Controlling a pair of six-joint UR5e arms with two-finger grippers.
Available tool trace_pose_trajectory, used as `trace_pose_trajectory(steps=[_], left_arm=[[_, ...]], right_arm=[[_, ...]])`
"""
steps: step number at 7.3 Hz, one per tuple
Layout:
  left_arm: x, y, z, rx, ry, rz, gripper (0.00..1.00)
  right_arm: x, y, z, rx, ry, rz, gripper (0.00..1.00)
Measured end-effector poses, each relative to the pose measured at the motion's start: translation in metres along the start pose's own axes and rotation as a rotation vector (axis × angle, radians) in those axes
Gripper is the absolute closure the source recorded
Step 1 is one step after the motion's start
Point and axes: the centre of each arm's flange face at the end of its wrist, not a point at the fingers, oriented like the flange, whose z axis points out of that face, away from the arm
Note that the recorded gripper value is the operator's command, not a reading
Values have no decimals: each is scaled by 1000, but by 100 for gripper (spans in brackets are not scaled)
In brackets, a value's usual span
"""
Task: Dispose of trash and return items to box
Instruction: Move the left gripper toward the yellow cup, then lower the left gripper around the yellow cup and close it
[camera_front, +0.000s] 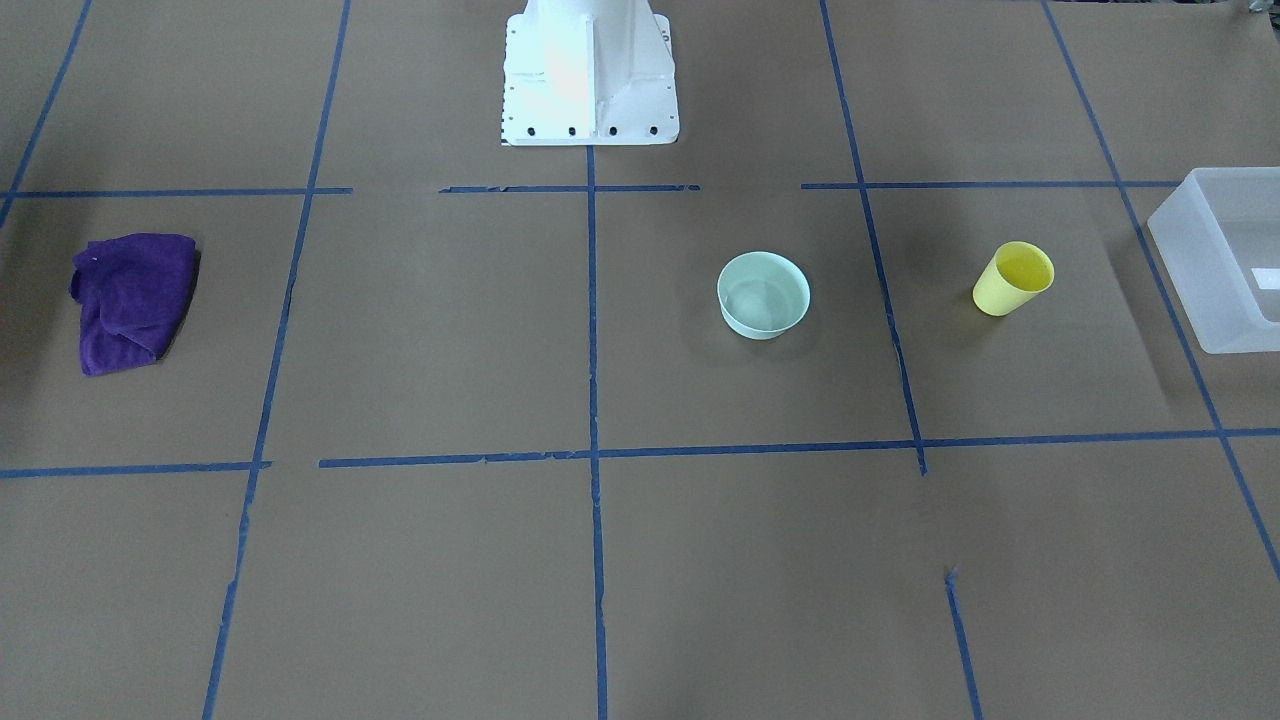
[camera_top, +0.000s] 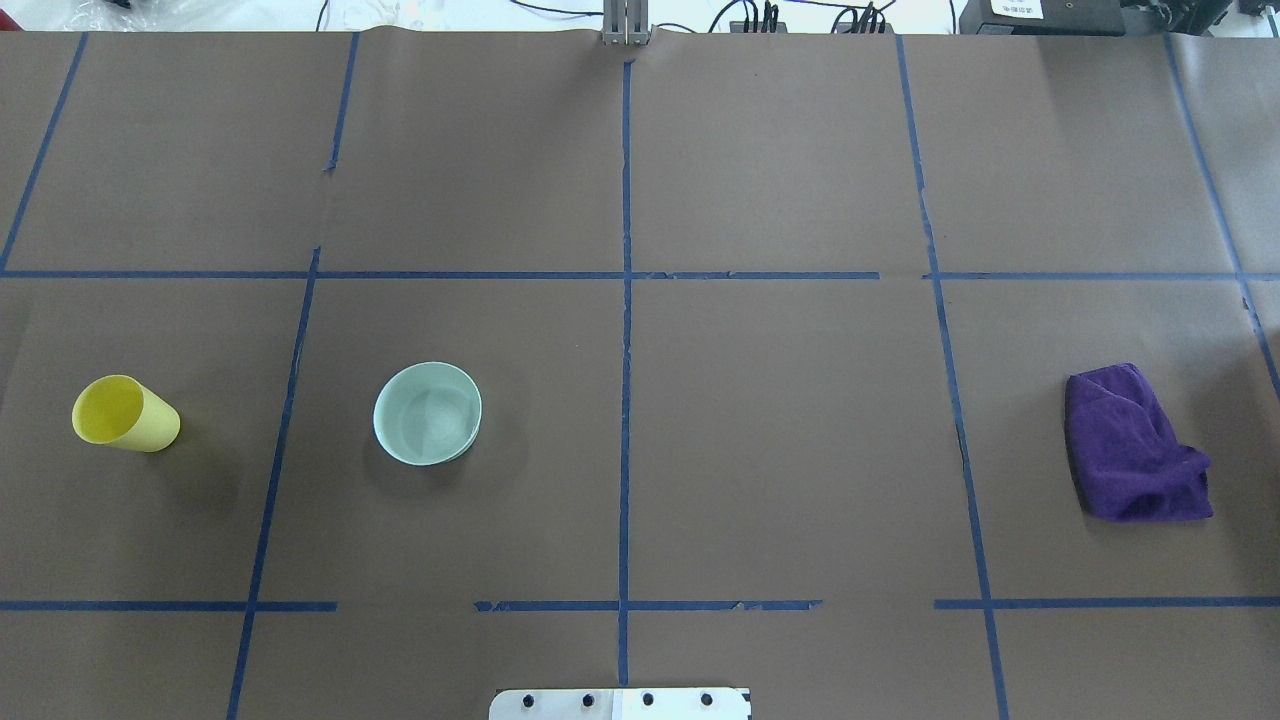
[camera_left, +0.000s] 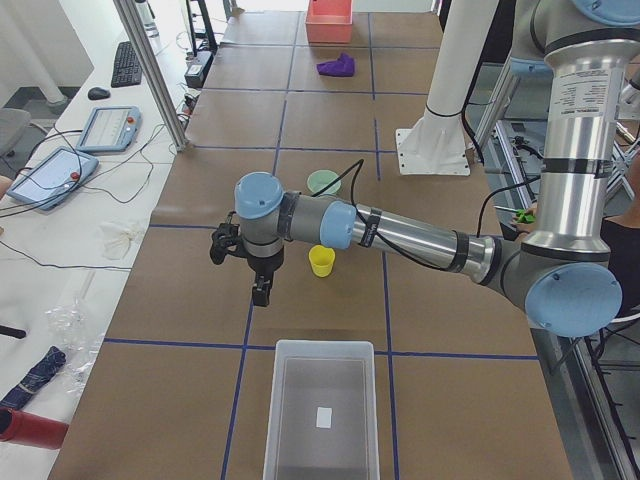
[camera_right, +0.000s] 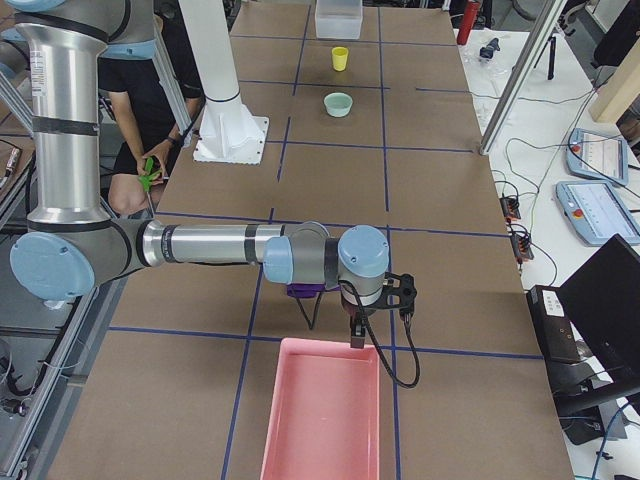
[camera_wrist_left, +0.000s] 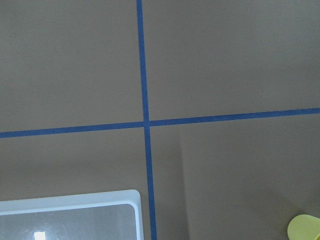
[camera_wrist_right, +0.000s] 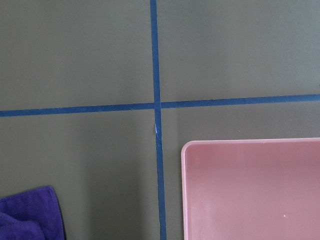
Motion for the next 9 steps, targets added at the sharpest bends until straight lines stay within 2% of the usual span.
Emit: trace_pose_trajectory(steps=[2, 4, 5, 9], left_arm=[[53, 12, 36, 12, 42, -53, 0], [84, 49, 75, 25, 106, -113, 0], [96, 64, 92, 21, 119, -134, 0], [129, 93, 145, 14, 91, -175, 0]], right_arm=[[-3, -1, -2, 4, -8, -1, 0], [-7, -2, -5, 9, -13, -6, 0], [-8, -2, -6, 10, -14, -7, 0], [-11, -3, -5, 10, -13, -14, 0]])
